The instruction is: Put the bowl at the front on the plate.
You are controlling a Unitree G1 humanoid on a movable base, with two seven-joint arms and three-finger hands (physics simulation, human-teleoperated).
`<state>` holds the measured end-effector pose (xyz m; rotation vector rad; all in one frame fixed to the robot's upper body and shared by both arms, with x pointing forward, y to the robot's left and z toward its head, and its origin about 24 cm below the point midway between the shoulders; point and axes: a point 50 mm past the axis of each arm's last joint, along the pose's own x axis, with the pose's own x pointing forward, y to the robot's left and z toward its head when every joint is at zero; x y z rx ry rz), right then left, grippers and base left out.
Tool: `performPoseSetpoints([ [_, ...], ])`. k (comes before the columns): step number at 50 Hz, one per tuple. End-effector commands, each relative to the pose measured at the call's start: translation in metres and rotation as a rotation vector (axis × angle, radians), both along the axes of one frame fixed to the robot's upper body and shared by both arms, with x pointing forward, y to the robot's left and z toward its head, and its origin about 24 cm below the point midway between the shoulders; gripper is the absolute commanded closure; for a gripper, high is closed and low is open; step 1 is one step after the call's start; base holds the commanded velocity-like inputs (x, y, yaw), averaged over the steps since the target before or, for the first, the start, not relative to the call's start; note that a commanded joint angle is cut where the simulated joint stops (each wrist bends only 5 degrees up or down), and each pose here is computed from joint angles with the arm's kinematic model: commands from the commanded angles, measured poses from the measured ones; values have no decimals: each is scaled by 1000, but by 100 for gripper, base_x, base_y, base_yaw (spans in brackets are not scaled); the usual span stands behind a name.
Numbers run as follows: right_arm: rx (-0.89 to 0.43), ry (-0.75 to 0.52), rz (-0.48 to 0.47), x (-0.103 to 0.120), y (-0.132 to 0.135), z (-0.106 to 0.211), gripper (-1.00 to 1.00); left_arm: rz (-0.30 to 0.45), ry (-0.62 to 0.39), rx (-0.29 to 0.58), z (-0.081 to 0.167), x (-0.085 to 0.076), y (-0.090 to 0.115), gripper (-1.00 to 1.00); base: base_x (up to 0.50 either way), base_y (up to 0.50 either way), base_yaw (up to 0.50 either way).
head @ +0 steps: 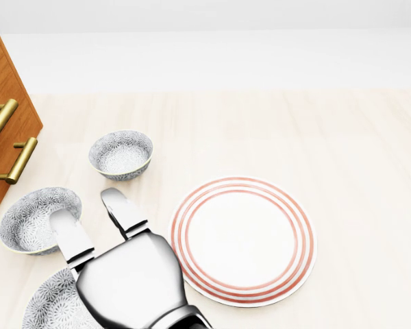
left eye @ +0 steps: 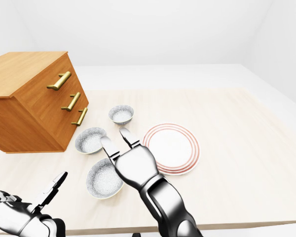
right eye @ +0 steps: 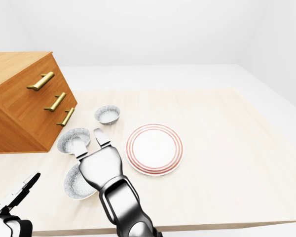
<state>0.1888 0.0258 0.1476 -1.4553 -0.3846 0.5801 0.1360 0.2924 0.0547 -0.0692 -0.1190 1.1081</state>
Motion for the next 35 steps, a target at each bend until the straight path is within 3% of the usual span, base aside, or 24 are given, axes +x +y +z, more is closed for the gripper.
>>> performPoseSetpoints([
  [1,-27,24,82,-10,14,-8,-100,0,-2,1,1,0,0,-100,0,0,0],
  [4,-28,24,83,-10,14,-8,-100,0,-2,1,0,0,0,-100,0,0,0],
  [6,-52,47,158,-17,21,-16,-100,0,-2,2,1,0,0,-100,0,0,0],
  [15,-143,131,226,-22,20,-46,-100,-1,8,-6,-2,1,0,-100,0,0,0],
  [28,-149,66,230,-29,23,-36,-100,-2,6,-5,-2,1,0,-100,0,0,0],
  [35,-111,119,219,-30,21,-39,-100,-1,-9,8,3,-1,0,-100,0,0,0],
])
